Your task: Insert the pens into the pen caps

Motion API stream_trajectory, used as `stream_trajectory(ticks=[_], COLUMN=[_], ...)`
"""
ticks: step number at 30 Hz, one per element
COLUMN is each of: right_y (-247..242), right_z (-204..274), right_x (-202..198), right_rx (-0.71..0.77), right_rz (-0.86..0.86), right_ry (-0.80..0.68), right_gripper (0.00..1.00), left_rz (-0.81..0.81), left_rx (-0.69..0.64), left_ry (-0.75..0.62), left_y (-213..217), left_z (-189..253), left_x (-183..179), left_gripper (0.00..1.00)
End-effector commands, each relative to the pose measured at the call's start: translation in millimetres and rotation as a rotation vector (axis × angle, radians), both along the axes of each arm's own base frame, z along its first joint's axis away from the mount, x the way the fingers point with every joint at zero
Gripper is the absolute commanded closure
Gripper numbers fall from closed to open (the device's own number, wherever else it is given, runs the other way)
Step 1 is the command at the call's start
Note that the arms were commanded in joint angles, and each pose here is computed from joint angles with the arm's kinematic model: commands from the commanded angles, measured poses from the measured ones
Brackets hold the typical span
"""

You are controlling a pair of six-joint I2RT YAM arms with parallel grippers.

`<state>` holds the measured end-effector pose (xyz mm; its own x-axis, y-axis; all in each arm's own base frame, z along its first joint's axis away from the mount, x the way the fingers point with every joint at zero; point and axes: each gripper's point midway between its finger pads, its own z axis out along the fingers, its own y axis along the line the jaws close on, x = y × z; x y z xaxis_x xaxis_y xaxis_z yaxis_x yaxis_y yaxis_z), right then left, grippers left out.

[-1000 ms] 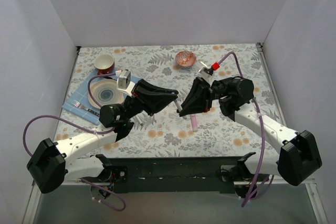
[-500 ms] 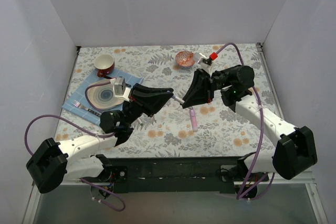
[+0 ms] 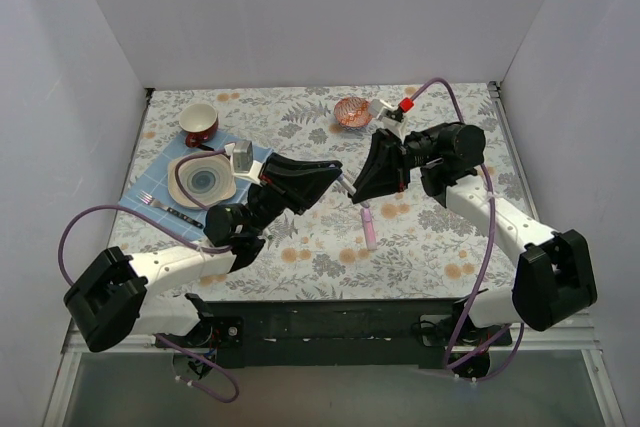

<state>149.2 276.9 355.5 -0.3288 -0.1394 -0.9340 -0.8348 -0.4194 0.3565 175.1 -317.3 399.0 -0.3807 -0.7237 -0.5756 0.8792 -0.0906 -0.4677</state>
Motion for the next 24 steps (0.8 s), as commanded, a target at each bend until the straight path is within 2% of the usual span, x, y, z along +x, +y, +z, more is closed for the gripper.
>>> stream_trajectory(ticks=[1, 8, 14, 16, 24], right_y=[3, 4, 4, 2, -2], right_z=[163, 175, 161, 161, 165], right_x=[45, 56, 68, 65, 44], right_rx=[0.622, 0.625, 0.626, 0.633, 0.666], right_rz=[-0.386, -0.456, -0.493, -0.452, -0.315], right_ry=[-0.014, 0.008, 0.082, 0.125, 0.072], right_gripper=[0.99, 0.99, 0.99, 0.99, 0.99], left_rz=[-0.577, -0.571, -0.596, -0.652, -0.724], left_rx=[0.557, 0.553, 0.541, 0.492, 0.456], left_ry=[0.105, 0.084, 0.061, 0.05, 0.002], left_y=[-54, -58, -64, -61, -53], left_z=[-177, -181, -184, -177, -165], left_x=[-111, -118, -125, -133, -147], left_gripper=[1.0, 1.0, 1.0, 1.0, 1.0])
